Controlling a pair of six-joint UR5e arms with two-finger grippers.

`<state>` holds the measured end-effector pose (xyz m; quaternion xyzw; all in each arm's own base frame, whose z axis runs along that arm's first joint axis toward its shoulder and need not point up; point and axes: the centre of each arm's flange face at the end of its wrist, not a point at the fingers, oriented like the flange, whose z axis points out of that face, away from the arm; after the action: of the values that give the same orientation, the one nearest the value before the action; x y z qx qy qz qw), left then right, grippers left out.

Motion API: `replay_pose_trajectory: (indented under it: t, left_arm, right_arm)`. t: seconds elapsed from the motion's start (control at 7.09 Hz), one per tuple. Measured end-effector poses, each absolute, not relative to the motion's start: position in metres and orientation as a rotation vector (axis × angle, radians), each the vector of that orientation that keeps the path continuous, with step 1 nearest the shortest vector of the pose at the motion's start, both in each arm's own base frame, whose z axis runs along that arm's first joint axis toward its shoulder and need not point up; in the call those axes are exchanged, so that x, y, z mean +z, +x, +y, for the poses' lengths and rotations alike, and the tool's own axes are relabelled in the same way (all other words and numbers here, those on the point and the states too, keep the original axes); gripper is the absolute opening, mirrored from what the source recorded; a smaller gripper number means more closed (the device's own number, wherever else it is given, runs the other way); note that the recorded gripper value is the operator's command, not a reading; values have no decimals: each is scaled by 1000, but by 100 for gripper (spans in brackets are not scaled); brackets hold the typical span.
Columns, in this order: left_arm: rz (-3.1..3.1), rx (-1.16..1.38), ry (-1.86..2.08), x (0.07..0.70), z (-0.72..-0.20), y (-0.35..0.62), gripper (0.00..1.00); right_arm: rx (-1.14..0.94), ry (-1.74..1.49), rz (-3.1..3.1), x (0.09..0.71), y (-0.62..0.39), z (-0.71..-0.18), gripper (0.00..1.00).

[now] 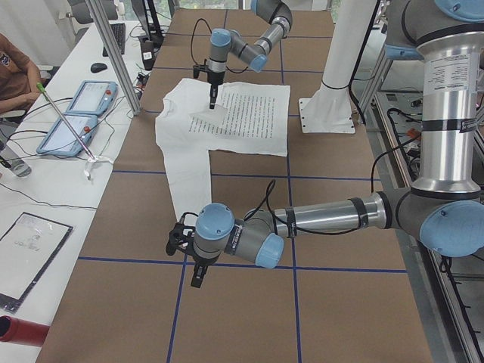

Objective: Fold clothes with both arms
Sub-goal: 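Fold the held sleeve across the shirt toward the collar with the right gripper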

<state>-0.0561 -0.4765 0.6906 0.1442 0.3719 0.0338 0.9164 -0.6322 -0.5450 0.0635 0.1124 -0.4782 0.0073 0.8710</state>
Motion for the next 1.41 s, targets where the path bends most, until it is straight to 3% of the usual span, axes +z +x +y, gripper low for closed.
replay_pose_trajectory:
  t: [0.14,0.28,0.99,1.41]
  left_arm:
    - [765,64,297,691,-476,-58,99]
    - [767,43,294,689,-477,-60,99]
    - [778,-21,290,680,-483,-64,99]
    - [790,-40,322,671,-491,-52,99]
  right_arm:
    - [13,256,-1003,55,-653,-552,4]
    - [17,291,-1012,41,-667,-554,99]
    - [80,464,-1076,9,-685,-538,100]
    - [91,356,-955,20,-624,-567,100]
